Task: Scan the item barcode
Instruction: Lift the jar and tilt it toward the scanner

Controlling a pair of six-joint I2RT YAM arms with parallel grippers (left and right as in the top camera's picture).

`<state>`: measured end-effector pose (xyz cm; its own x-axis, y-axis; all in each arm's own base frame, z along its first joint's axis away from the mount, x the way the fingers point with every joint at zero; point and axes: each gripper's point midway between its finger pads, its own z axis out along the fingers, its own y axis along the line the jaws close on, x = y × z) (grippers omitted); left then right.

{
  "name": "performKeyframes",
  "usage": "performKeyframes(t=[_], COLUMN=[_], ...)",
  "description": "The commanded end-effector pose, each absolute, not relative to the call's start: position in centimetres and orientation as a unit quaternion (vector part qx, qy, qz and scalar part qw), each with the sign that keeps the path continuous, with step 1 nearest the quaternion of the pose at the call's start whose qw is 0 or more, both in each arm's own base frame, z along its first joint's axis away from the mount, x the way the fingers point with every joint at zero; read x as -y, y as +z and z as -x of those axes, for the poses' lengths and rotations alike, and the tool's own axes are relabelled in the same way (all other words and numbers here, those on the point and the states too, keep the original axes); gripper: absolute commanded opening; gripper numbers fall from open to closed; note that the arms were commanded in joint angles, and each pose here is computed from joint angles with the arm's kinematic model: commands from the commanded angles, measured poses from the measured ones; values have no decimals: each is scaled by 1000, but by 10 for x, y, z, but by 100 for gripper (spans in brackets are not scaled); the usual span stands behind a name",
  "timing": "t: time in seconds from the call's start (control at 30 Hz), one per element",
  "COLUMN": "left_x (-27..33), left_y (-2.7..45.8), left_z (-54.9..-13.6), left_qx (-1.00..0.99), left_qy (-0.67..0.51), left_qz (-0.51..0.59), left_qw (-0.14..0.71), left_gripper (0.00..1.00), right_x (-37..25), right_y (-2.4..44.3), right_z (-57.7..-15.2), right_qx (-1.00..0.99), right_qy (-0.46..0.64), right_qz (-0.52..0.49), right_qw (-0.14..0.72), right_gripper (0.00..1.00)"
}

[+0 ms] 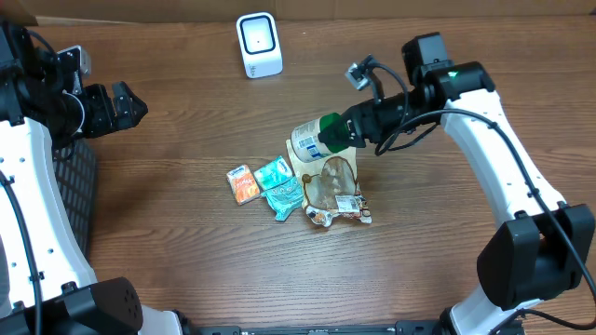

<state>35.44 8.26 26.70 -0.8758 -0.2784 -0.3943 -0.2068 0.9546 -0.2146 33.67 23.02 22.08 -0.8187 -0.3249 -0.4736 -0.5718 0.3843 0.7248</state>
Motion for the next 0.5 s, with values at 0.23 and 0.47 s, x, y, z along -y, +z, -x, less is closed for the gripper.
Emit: performKeyframes(t=[0.23,0.47], left_x=[-81,-81], left_y=[271,271], left_z=[-356,-356], left_qx=[-965,-965], left_qy=[-82,-82], left_qz=[111,111], left_qw=[222,222], left_gripper=[100,100], right_x=[-237,-228], right_y=[189,220], right_z=[-376,-427], right_qx=[-939,-926], right_qy=[247,100], right_qz=[165,174], right_qw=[172,320], right_gripper=[60,54])
